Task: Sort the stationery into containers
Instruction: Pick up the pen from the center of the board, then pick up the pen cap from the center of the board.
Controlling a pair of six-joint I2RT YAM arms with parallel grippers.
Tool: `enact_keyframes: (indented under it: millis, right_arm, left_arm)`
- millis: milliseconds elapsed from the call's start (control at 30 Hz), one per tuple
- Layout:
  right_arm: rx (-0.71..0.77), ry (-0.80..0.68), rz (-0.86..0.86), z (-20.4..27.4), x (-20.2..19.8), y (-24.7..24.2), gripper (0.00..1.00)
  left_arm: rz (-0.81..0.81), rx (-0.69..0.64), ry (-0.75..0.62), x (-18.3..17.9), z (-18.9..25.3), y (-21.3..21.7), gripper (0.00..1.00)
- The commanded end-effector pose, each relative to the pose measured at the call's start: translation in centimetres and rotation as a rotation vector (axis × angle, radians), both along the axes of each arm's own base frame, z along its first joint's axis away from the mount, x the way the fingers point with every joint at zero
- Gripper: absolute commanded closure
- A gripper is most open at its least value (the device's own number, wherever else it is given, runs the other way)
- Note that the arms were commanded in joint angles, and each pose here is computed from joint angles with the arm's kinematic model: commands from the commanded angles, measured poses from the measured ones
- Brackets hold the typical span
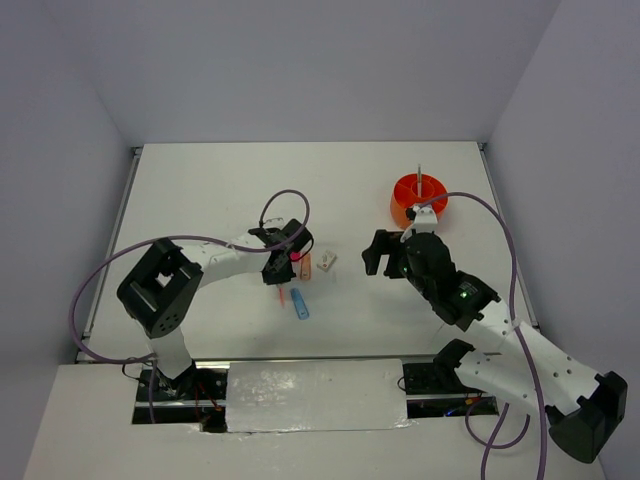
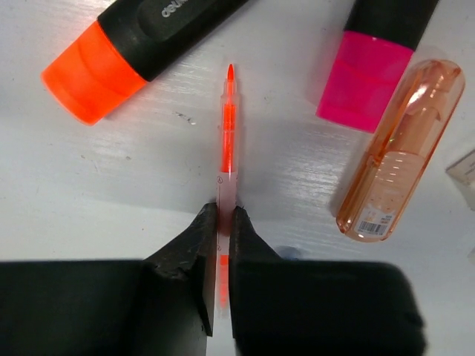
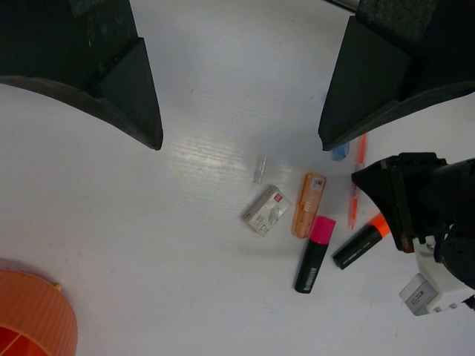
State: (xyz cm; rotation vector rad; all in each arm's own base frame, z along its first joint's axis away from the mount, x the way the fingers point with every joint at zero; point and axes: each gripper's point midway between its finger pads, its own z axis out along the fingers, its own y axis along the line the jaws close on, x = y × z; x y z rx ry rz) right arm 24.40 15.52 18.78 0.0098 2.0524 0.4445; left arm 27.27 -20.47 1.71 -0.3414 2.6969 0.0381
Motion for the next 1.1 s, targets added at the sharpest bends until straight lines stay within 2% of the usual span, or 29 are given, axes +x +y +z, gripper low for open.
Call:
enact_keyframes:
  millis: [0,100,200,333,433,533,633,700,933,1067]
  right_arm:
    - [0.033,-0.042,0.051,0.9,-0.2,0.9,0.08]
    - [0.054,-0.040,0.078,0.7,-0.4,1.5,0.08]
    - [0.085,-0.034,0.106,0.4,-0.6,2.2,0.01]
    - [0.133,0.007,0.124,-1.1,-0.4,3.6,0.00]
    - [0.106,0.091,0.114,-3.2,0.1,4.5,0.00]
    - [0.002,0.186,0.093,-6.2,1.0,5.6,0.01]
    - [-0.053,0.228,0.106,-6.6,1.7,7.1,0.05]
    - [-0.125,0.278,0.106,-8.5,2.0,7.8,0.10]
    - [-0.208,0.345,0.092,-11.0,3.8,10.2,0.30]
    - [-0.254,0.377,0.072,-12.2,4.1,10.5,0.40]
  left_arm:
    - [0.004,0.024,0.023,-0.8,-0.8,0.7,0.89]
    - [-0.002,0.015,-0.002,-0.8,0.1,0.9,1.00]
    - [-0.038,-0.011,-0.053,-0.3,2.2,0.7,1.00]
    - [-0.100,-0.037,-0.135,0.1,6.1,0.8,1.00]
    - [-0.144,-0.066,-0.224,0.0,10.1,1.3,1.00]
    - [-0.214,-0.071,-0.319,-0.6,14.2,2.4,1.00]
    - [-0.291,-0.094,-0.400,-1.6,17.6,3.3,1.00]
    - [-0.363,-0.087,-0.444,-2.7,19.5,4.2,1.00]
    - [-0.559,-0.097,-0.584,-6.0,22.3,6.1,1.00]
    - [-0.565,-0.230,-0.756,-7.8,24.8,6.3,1.00]
